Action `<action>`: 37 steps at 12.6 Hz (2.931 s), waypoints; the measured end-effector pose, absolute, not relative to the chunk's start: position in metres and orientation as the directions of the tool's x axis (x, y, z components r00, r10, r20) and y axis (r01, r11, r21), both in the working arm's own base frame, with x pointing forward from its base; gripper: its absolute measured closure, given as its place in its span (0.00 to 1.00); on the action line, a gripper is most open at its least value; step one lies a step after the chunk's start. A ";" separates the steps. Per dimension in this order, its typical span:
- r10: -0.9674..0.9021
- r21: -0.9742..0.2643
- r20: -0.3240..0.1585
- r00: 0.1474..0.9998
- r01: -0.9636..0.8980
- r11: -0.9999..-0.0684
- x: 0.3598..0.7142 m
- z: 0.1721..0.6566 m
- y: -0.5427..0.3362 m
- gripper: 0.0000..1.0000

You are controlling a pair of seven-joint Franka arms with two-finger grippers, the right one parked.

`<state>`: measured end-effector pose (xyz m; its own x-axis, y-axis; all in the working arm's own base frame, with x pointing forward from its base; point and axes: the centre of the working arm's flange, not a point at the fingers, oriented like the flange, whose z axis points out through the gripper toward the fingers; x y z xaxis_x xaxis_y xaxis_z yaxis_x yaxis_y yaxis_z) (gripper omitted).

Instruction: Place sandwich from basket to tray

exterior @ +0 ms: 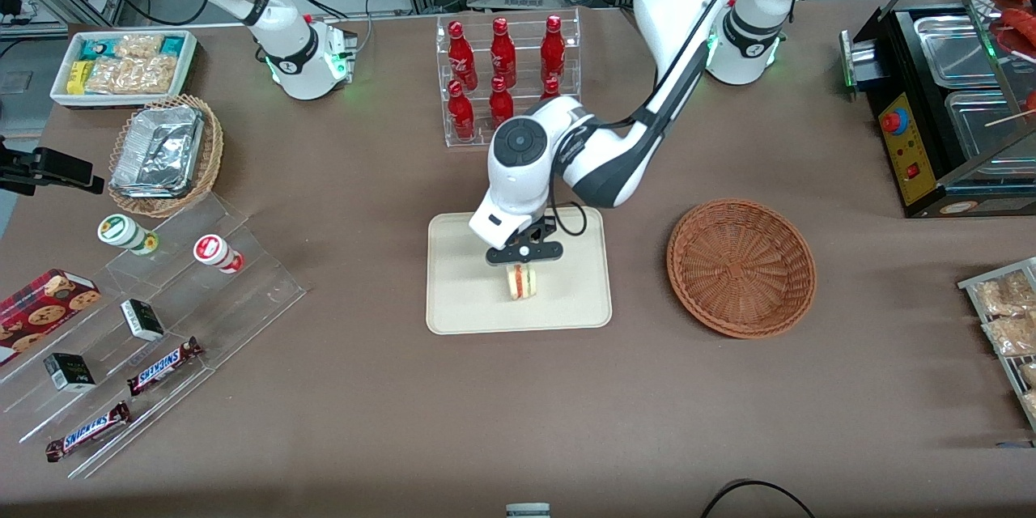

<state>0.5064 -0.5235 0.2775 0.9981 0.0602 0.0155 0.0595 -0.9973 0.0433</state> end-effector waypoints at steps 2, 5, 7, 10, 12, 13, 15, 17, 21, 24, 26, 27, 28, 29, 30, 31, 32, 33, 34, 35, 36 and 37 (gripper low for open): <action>-0.003 0.024 0.001 1.000 -0.003 -1.000 0.506 0.257 -0.522 0.81; -0.067 0.006 -0.022 0.998 -0.067 -0.998 0.502 0.235 -0.523 0.81; -0.077 0.000 -0.031 0.997 -0.078 -0.997 0.496 0.226 -0.527 0.83; -0.078 0.004 -0.025 0.997 -0.078 -0.997 0.498 0.229 -0.528 0.64; -0.073 0.015 -0.010 0.997 -0.073 -0.997 0.503 0.237 -0.529 0.42; -0.069 0.027 0.008 0.998 -0.070 -0.997 0.508 0.250 -0.531 0.31; -0.049 0.058 0.055 0.997 -0.052 -0.997 0.516 0.291 -0.531 0.09; 0.003 0.062 0.087 0.996 -0.002 -0.998 0.524 0.346 -0.518 0.00; 0.148 0.018 0.131 0.980 0.147 -0.989 0.548 0.445 -0.453 0.00; 0.272 0.000 0.156 0.950 0.275 -0.961 0.579 0.500 -0.373 0.00; 0.287 -0.011 0.130 0.949 0.291 -0.957 0.595 0.531 -0.311 0.00; 0.273 -0.017 0.106 0.956 0.277 -0.961 0.599 0.545 -0.280 0.00; 0.251 -0.026 0.085 0.964 0.254 -0.967 0.602 0.559 -0.247 0.00; 0.228 -0.028 0.065 0.972 0.230 -0.973 0.603 0.571 -0.215 0.00; 0.203 -0.027 0.043 0.978 0.204 -0.979 0.602 0.582 -0.187 0.00; 0.176 -0.027 0.025 0.984 0.177 -0.984 0.600 0.592 -0.163 0.00; 0.147 -0.026 0.017 0.989 0.147 -0.989 0.596 0.599 -0.144 0.00; 0.116 -0.024 0.013 0.993 0.116 -0.993 0.590 0.605 -0.127 0.00; 0.084 -0.021 0.008 0.996 0.084 -0.996 0.583 0.610 -0.110 0.00; 0.052 -0.018 0.003 0.999 0.052 -0.998 0.574 0.614 -0.092 0.00; 0.030 -0.014 -0.001 1.000 0.030 -0.999 0.566 0.617 -0.074 0.00; 0.012 -0.011 -0.005 1.000 0.011 -1.000 0.559 0.620 -0.060 0.00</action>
